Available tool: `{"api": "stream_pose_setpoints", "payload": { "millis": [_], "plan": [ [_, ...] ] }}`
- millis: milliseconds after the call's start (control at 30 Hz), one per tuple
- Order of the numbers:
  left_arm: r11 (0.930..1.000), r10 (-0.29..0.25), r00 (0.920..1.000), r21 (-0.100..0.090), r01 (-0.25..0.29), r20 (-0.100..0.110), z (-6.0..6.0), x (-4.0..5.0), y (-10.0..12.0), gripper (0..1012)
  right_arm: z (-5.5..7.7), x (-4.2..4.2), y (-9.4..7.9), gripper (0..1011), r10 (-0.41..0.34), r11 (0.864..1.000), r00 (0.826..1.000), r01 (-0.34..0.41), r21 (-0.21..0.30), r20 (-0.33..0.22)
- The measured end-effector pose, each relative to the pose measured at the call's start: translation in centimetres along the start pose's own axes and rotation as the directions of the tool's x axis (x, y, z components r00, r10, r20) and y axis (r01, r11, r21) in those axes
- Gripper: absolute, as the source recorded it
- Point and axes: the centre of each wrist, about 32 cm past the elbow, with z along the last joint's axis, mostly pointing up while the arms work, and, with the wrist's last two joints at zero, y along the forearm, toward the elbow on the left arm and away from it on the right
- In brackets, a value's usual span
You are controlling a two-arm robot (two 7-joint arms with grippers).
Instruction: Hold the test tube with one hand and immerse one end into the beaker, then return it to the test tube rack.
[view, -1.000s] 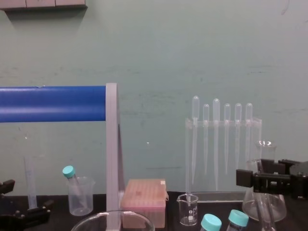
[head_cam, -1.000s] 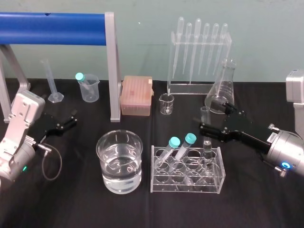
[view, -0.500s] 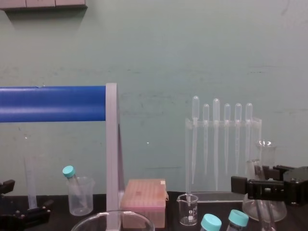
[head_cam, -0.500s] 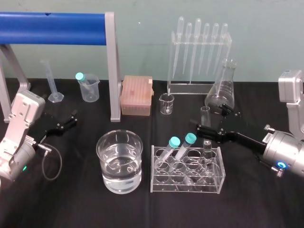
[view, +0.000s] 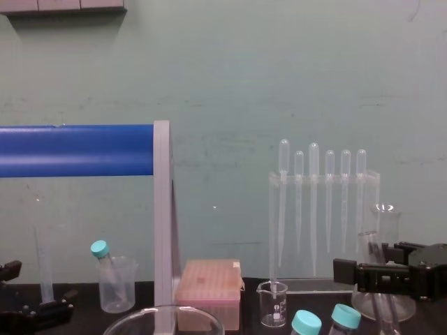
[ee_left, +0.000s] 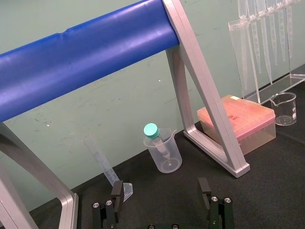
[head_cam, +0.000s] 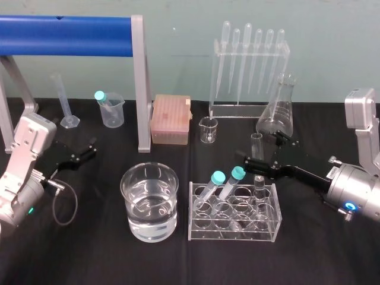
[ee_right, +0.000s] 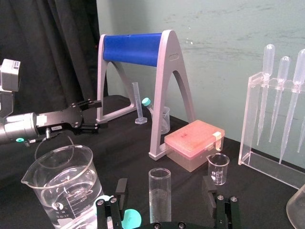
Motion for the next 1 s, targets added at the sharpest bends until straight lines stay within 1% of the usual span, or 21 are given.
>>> {"api": "stream_pose_setpoints", "payload": {
  "millis": [267,333,400,433,500,533,633,667,700,767,800,867,900,1000],
  "plan": [
    [1.0,0.0,1.0,0.0,0.0,0.0,0.0,0.0,0.0,1000,0.01,0.02,-0.02,1004,0.0,1.0,1.0,0.0,0.0,0.0],
    [1.0,0.0,1.0,0.0,0.0,0.0,0.0,0.0,0.0,1000,0.01,0.02,-0.02,958,-0.001,1.0,1.0,0.001,0.0,0.0],
    [1.0,0.0,1.0,0.0,0.0,0.0,0.0,0.0,0.0,1000,0.01,0.02,-0.02,948,0.0,1.0,1.0,0.0,0.0,0.0],
    [1.0,0.0,1.0,0.0,0.0,0.0,0.0,0.0,0.0,1000,0.01,0.02,-0.02,909,-0.001,1.0,1.0,0.001,0.0,0.0],
    [1.0,0.0,1.0,0.0,0.0,0.0,0.0,0.0,0.0,1000,0.01,0.02,-0.02,875,-0.001,1.0,1.0,0.001,0.001,0.0],
    [1.0,0.0,1.0,0.0,0.0,0.0,0.0,0.0,0.0,1000,0.01,0.02,-0.02,822,-0.001,1.0,1.0,0.001,0.001,0.0],
    [1.0,0.0,1.0,0.0,0.0,0.0,0.0,0.0,0.0,1000,0.01,0.02,-0.02,751,-0.001,1.0,1.0,0.001,0.001,-0.001],
    [1.0,0.0,1.0,0.0,0.0,0.0,0.0,0.0,0.0,1000,0.01,0.02,-0.02,695,-0.001,1.0,1.0,0.001,0.001,-0.001],
    [1.0,0.0,1.0,0.0,0.0,0.0,0.0,0.0,0.0,1000,0.01,0.02,-0.02,695,0.0,1.0,1.0,0.0,0.001,-0.001],
    [1.0,0.0,1.0,0.0,0.0,0.0,0.0,0.0,0.0,1000,0.01,0.02,-0.02,633,0.0,1.0,1.0,0.0,0.002,-0.001],
    [1.0,0.0,1.0,0.0,0.0,0.0,0.0,0.0,0.0,1000,0.01,0.02,-0.02,575,0.0,1.0,1.0,0.0,0.002,-0.001],
    [1.0,0.0,1.0,0.0,0.0,0.0,0.0,0.0,0.0,1000,0.01,0.02,-0.02,539,0.0,1.0,1.0,0.0,0.002,-0.001],
    [1.0,0.0,1.0,0.0,0.0,0.0,0.0,0.0,0.0,1000,0.01,0.02,-0.02,469,0.0,1.0,1.0,0.0,0.002,-0.001],
    [1.0,0.0,1.0,0.0,0.0,0.0,0.0,0.0,0.0,1000,0.01,0.02,-0.02,393,0.0,1.0,1.0,0.0,0.002,-0.001]
  ]
}}
